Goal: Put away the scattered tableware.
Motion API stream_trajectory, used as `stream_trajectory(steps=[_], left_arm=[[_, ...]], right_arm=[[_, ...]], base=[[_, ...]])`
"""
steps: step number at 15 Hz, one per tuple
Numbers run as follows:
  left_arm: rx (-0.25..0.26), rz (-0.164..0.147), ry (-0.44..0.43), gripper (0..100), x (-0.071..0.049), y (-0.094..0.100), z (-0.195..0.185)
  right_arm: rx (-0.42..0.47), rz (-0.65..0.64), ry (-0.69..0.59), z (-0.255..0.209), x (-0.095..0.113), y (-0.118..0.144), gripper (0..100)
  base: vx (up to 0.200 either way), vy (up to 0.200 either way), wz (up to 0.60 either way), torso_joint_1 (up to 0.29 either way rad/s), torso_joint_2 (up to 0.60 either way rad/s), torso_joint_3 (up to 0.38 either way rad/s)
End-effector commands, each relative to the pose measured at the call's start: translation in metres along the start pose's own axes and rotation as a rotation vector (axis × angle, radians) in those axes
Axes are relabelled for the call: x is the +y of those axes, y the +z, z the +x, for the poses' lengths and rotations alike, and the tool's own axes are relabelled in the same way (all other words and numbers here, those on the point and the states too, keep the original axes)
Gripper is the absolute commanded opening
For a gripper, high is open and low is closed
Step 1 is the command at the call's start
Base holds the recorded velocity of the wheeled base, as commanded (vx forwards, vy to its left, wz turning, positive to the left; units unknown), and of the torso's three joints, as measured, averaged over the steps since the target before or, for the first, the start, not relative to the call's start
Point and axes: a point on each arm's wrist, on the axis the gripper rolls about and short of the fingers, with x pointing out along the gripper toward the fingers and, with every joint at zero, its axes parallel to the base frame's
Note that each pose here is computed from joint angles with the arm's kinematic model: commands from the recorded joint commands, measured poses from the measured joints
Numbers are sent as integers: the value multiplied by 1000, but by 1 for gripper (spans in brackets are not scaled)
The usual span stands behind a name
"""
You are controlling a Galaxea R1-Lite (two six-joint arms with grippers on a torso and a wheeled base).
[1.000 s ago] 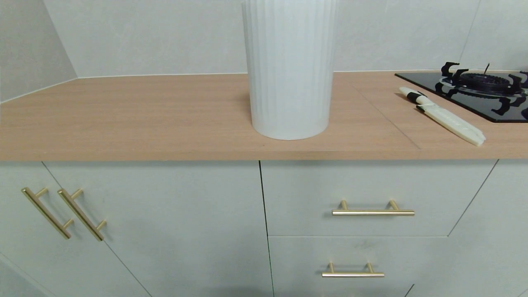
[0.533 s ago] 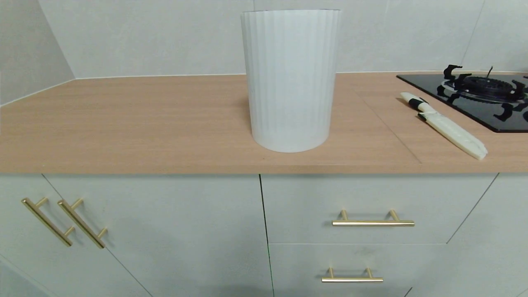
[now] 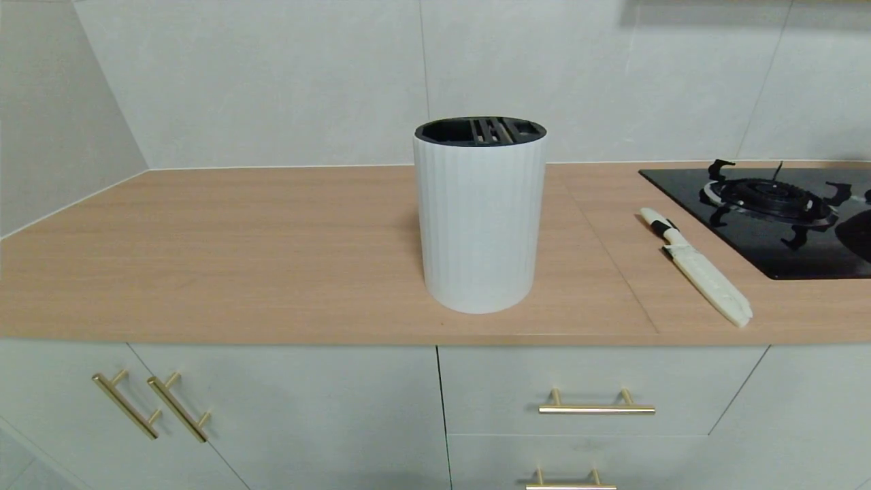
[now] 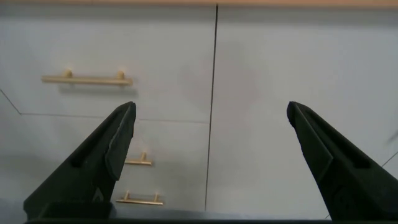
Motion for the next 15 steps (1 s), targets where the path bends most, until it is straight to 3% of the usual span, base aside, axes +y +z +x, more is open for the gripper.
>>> stream_trajectory(steps=[1, 15], left_arm=[[0, -1, 1, 100, 0, 0, 0], [0, -1, 1, 100, 0, 0, 0]], right_arm=[[1, -1, 0, 0, 0, 0, 100], [1, -1, 0, 0, 0, 0, 100]], base=[[0, 0, 0, 183, -481, -290], [0, 0, 0, 222, -506, -289]])
